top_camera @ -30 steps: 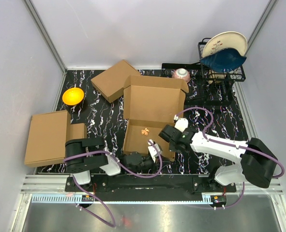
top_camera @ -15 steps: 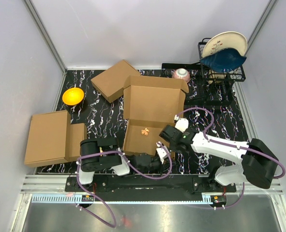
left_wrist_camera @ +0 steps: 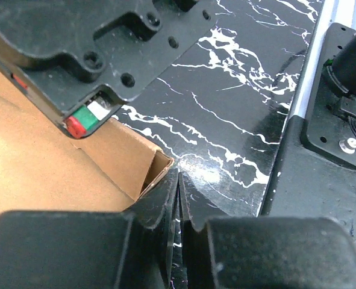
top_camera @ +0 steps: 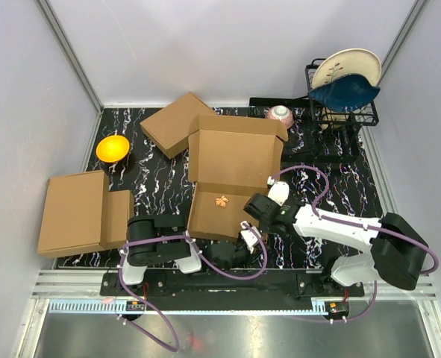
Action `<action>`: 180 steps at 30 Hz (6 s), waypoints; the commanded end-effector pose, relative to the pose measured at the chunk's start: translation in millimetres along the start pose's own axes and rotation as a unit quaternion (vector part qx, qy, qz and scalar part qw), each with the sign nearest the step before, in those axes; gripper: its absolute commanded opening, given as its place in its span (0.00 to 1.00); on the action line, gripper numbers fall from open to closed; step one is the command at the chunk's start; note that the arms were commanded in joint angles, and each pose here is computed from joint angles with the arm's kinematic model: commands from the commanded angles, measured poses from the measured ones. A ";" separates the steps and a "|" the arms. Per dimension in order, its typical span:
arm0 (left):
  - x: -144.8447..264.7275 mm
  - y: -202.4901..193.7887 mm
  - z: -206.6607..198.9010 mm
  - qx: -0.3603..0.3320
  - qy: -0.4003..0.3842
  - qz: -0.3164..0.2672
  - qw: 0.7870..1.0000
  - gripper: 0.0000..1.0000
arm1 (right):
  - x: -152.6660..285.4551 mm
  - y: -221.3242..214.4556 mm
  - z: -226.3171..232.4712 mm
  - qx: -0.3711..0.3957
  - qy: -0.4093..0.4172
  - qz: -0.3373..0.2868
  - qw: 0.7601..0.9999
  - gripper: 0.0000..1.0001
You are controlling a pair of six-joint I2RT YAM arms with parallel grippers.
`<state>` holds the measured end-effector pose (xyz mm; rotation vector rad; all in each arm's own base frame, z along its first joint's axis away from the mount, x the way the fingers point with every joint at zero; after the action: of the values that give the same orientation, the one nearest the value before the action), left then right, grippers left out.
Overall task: Fold the paper box
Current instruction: Fold the paper box at the center of the board.
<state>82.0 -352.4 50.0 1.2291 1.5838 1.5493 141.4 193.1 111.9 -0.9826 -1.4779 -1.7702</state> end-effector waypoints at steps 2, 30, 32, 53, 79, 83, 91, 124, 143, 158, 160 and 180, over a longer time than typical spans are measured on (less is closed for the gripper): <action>-12.0 78.5 18.2 0.049 0.077 -0.215 0.972 0.10 | -16.4 -47.6 -10.5 0.013 -0.024 0.096 0.995 0.00; 67.1 103.9 -8.0 0.004 0.010 -0.226 0.974 0.30 | 20.8 13.6 11.1 0.023 -0.009 0.000 1.000 0.62; 81.8 106.0 -12.6 0.004 0.004 -0.229 0.973 0.31 | 25.6 24.8 9.3 0.018 -0.006 -0.013 1.000 0.65; 142.5 128.2 117.0 0.089 0.432 -0.068 0.895 0.36 | 0.7 78.7 12.6 0.039 0.027 -0.035 0.998 0.79; 110.8 64.2 151.7 0.140 0.421 -0.046 0.895 0.51 | -63.5 76.8 12.9 0.149 -0.112 -0.030 0.982 0.52; 102.8 63.2 149.5 0.143 0.401 -0.045 0.904 0.51 | -64.3 78.7 10.8 0.165 -0.135 -0.025 0.977 0.42; 92.0 59.6 145.8 0.148 0.370 -0.047 0.916 0.53 | -67.0 70.8 6.9 0.175 -0.152 0.003 0.973 0.00; 84.2 54.6 142.3 0.150 0.348 -0.031 0.925 0.56 | -76.3 93.9 5.3 0.188 -0.192 0.023 0.963 0.18; 80.2 56.2 139.6 0.154 0.336 -0.030 0.929 0.54 | -58.2 88.1 -1.3 0.171 -0.183 0.042 0.967 0.53; 80.9 59.7 138.1 0.152 0.335 -0.036 0.929 0.54 | -43.9 70.0 -20.9 0.180 -0.199 0.097 0.958 0.44; 80.6 59.2 138.5 0.152 0.335 -0.034 0.929 0.54 | -44.3 66.0 -22.0 0.179 -0.196 0.104 0.958 0.40; 75.8 57.4 132.7 0.157 0.323 -0.028 0.933 0.54 | -75.2 36.8 -30.4 0.159 -0.205 0.122 0.958 0.00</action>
<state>177.7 -219.9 83.5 0.8716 2.3050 1.9448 215.1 155.0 92.5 -1.2779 -1.7996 -1.1885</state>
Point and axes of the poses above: each gripper's point midway between its finger pads, its own x axis back along the fingers, its own z axis along the line the jaws close on, y = z × x, the point moved 8 cm from there along x, back along the fingers, and after that the axes turned 2 degrees about -x, right-handed, at the moved point
